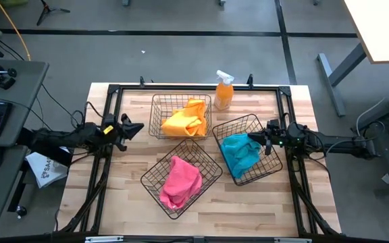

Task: Sort microfiber towel by color & place in baskets
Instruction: Return to Home Position

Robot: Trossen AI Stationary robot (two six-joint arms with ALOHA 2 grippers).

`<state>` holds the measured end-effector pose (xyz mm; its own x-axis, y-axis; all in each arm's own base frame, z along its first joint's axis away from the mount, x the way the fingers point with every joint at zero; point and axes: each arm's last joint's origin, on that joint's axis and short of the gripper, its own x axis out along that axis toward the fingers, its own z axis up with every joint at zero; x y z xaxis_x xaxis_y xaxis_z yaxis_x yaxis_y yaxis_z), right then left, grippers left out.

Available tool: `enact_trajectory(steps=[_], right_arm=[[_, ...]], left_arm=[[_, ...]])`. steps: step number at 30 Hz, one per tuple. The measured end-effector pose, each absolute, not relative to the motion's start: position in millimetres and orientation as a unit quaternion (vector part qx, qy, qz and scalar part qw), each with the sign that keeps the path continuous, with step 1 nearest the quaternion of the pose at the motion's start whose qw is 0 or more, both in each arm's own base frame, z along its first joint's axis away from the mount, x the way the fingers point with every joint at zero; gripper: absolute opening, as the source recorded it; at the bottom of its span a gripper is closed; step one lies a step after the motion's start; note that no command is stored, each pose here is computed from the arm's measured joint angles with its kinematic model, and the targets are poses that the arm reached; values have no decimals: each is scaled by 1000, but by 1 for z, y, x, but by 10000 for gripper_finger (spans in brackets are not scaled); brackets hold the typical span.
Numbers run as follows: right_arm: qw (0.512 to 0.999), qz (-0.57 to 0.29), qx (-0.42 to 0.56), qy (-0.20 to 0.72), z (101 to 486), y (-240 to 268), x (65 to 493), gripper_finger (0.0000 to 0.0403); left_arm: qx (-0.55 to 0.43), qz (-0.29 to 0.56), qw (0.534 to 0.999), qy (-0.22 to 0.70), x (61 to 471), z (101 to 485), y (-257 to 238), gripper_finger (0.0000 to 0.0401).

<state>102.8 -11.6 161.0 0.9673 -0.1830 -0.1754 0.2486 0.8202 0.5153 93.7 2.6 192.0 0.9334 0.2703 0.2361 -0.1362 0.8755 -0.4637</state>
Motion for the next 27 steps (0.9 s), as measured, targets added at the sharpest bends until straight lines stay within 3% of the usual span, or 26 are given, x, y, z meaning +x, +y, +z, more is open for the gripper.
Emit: enact_trajectory(steps=[18, 27], right_arm=[[952, -114, 278, 59, 161, -12, 103, 0], [952, -114, 278, 59, 161, -12, 103, 0]], left_arm=[[-213, 116, 962, -129, 94, 187, 3, 1], [0, 251, 967, -40, 93, 175, 11, 1]])
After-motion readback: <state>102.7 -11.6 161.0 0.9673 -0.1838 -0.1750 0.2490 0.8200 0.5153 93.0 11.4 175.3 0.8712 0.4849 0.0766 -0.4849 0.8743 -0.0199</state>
